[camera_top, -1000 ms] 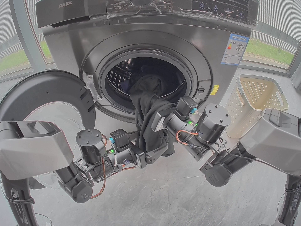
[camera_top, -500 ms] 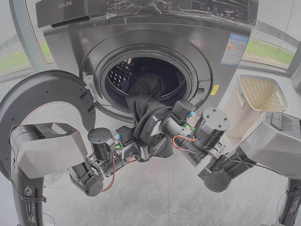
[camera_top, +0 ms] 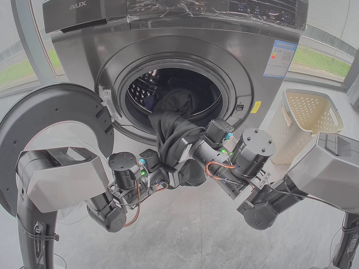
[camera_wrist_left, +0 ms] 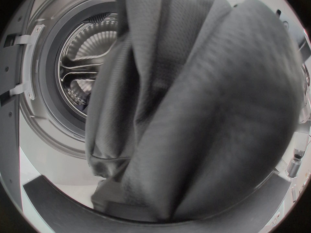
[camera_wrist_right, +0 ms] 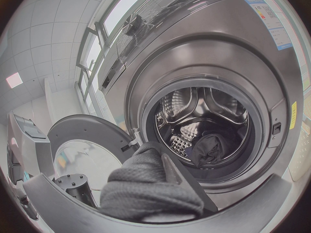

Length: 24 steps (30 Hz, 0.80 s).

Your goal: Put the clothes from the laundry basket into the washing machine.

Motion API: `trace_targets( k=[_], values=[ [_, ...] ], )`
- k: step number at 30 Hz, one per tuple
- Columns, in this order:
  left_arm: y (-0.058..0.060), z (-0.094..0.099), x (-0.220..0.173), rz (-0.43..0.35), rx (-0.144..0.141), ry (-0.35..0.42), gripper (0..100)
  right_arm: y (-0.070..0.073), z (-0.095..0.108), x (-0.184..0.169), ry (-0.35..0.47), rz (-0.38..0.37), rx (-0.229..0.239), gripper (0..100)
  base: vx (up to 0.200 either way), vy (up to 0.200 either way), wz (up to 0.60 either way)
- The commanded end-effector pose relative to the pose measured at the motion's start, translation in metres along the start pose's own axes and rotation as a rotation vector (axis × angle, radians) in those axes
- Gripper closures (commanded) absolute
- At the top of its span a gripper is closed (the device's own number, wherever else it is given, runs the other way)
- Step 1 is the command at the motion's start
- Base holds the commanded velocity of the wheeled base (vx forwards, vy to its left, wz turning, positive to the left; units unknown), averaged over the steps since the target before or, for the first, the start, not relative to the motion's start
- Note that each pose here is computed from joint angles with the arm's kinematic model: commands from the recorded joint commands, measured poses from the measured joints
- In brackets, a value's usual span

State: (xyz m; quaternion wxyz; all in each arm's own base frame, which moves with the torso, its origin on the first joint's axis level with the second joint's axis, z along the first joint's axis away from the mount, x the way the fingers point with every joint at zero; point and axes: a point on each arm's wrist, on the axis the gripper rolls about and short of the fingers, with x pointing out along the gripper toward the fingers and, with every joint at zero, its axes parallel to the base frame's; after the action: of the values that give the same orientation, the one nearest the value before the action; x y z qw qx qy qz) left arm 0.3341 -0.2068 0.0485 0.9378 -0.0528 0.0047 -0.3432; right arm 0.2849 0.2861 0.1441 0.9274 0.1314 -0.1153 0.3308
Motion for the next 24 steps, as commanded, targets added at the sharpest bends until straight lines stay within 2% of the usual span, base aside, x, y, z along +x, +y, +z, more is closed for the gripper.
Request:
trace_targets(
  k=[1, 6, 11, 12, 13, 15, 16, 21, 24],
  values=[
    [0.007, 0.006, 0.002, 0.034, -0.009, -0.034, 100, -0.007, 0.009, -0.002, -0.016, -0.017, 0.001, 100, 0.0, 0.0, 0.0],
    [0.02, 0.018, 0.009, 0.125, -0.029, -0.103, 100, -0.027, 0.008, -0.011, 0.007, -0.065, -0.006, 100, 0.0, 0.0, 0.0],
    [0.019, 0.028, 0.007, 0.125, -0.028, -0.128, 100, -0.048, 0.003, -0.017, 0.029, -0.118, -0.013, 100, 0.0, 0.0, 0.0],
    [0.019, 0.03, 0.007, 0.125, -0.027, -0.129, 100, -0.048, 0.002, -0.017, 0.03, -0.119, -0.013, 100, 0.0, 0.0, 0.0],
    [0.017, 0.036, 0.004, 0.121, -0.028, -0.14, 100, -0.058, 0.0, -0.018, 0.038, -0.142, -0.021, 100, 0.0, 0.0, 0.0],
    [0.016, 0.038, 0.004, 0.121, -0.027, -0.146, 100, -0.06, 0.0, -0.018, 0.04, -0.147, -0.022, 100, 0.0, 0.0, 0.0],
    [0.014, 0.046, -0.003, 0.113, -0.027, -0.153, 100, -0.07, -0.01, -0.018, 0.063, -0.17, -0.029, 100, 0.0, 0.0, 0.0],
    [0.008, 0.05, -0.012, 0.102, -0.034, -0.141, 100, -0.076, -0.029, -0.017, 0.103, -0.177, -0.032, 100, 0.0, 0.0, 0.0],
    [0.003, 0.051, -0.016, 0.093, -0.036, -0.132, 100, -0.073, -0.032, -0.016, 0.105, -0.168, -0.03, 100, 0.0, 0.0, 0.0]
  ],
)
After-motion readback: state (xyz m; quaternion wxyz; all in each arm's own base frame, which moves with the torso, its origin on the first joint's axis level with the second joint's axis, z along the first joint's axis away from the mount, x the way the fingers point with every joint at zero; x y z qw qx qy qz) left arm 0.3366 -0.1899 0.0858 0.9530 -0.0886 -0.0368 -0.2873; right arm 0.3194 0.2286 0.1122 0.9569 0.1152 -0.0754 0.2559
